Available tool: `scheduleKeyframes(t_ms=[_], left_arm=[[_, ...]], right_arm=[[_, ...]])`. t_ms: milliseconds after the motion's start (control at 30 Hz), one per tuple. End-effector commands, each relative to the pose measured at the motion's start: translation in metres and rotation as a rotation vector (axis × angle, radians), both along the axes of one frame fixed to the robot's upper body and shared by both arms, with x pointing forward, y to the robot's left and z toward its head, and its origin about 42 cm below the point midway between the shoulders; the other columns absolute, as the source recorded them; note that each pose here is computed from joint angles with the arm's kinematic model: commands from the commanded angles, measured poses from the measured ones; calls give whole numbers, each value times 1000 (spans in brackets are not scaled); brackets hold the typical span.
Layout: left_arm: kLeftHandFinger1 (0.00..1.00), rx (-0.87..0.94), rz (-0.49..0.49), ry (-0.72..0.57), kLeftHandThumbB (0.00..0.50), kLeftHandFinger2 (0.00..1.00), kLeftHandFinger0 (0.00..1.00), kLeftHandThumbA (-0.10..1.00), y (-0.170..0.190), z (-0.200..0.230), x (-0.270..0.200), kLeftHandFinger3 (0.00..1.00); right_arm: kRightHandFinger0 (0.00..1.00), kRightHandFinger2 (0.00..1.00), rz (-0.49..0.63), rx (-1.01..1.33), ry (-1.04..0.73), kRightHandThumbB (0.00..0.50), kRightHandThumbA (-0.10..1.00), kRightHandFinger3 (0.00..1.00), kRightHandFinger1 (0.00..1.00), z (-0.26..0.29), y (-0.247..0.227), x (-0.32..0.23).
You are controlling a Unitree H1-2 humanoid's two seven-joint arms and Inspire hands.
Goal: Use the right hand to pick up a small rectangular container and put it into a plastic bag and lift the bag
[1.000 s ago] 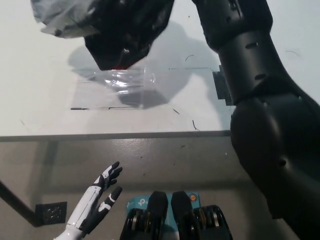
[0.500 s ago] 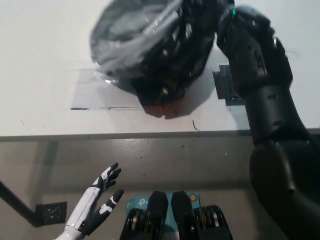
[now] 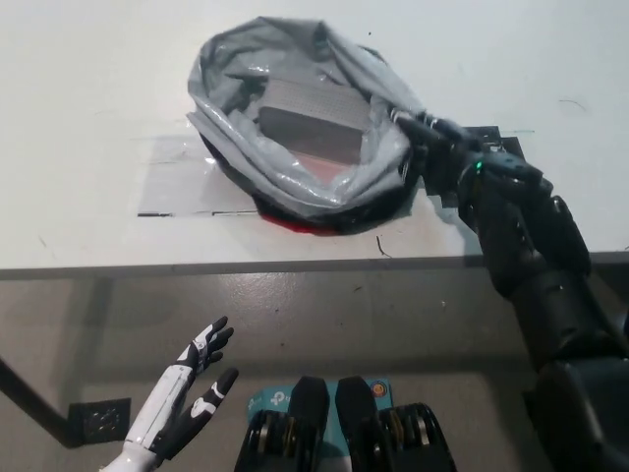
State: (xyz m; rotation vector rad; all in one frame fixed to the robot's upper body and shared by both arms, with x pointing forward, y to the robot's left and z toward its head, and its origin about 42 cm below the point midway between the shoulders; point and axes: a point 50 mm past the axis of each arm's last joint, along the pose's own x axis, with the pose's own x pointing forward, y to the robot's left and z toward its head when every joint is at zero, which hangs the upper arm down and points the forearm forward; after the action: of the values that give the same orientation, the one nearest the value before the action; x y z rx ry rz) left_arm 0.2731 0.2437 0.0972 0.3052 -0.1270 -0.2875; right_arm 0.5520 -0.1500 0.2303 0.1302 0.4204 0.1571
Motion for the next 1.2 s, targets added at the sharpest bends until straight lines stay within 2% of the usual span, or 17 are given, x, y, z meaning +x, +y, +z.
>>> scheduleKeyframes(t_ms=[0,67,200,367,433,600,633,800,900,967,1067,1167], left_arm=[[1000,2,16,-50,500,1000,1000,852,8,7,0,1000],[1000,11,15,-48,500,1000,1000,861,8,7,-1,1000],[1000,5,11,-46,500,1000,1000,841,7,7,-1,1000],[1000,8,12,-50,500,1000,1000,853,7,8,1,1000],[1000,9,11,-49,500,1000,1000,845,7,8,0,1000],[1000,-3,9,-51,500,1000,1000,829,7,9,1,1000],[1000,-5,8,-51,500,1000,1000,834,7,9,2,1000],[1000,5,11,-49,500,1000,1000,847,7,9,2,1000],[1000,3,6,-46,500,1000,1000,843,7,9,2,1000],[1000,6,3,-45,500,1000,1000,850,6,9,2,1000],[1000,10,5,-48,500,1000,1000,842,5,9,1,1000],[1000,0,12,-59,500,1000,1000,828,7,11,0,1000]], right_arm=[[1000,1000,275,-468,-67,354,769,1000,1000,-5,-3,-2],[1000,1000,301,-595,-124,398,830,1000,1000,17,0,3],[1000,1000,330,-620,-206,458,869,1000,1000,56,-1,7],[1000,1000,324,-567,-313,441,831,1000,1000,103,1,9],[1000,1000,330,-574,-386,448,891,1000,1000,130,5,8],[1000,1000,359,-600,-532,417,943,1000,1000,188,15,2],[1000,1000,355,-592,-596,400,888,1000,1000,216,20,-1],[1000,1000,363,-569,-641,442,898,1000,1000,252,24,-1],[1000,1000,353,-607,-663,492,955,1000,1000,273,23,0],[1000,1000,349,-616,-677,495,959,1000,1000,284,22,-1],[1000,1000,343,-604,-699,490,895,1000,1000,290,21,-4],[1000,1000,296,-655,-762,494,883,1000,1000,292,13,-13]])
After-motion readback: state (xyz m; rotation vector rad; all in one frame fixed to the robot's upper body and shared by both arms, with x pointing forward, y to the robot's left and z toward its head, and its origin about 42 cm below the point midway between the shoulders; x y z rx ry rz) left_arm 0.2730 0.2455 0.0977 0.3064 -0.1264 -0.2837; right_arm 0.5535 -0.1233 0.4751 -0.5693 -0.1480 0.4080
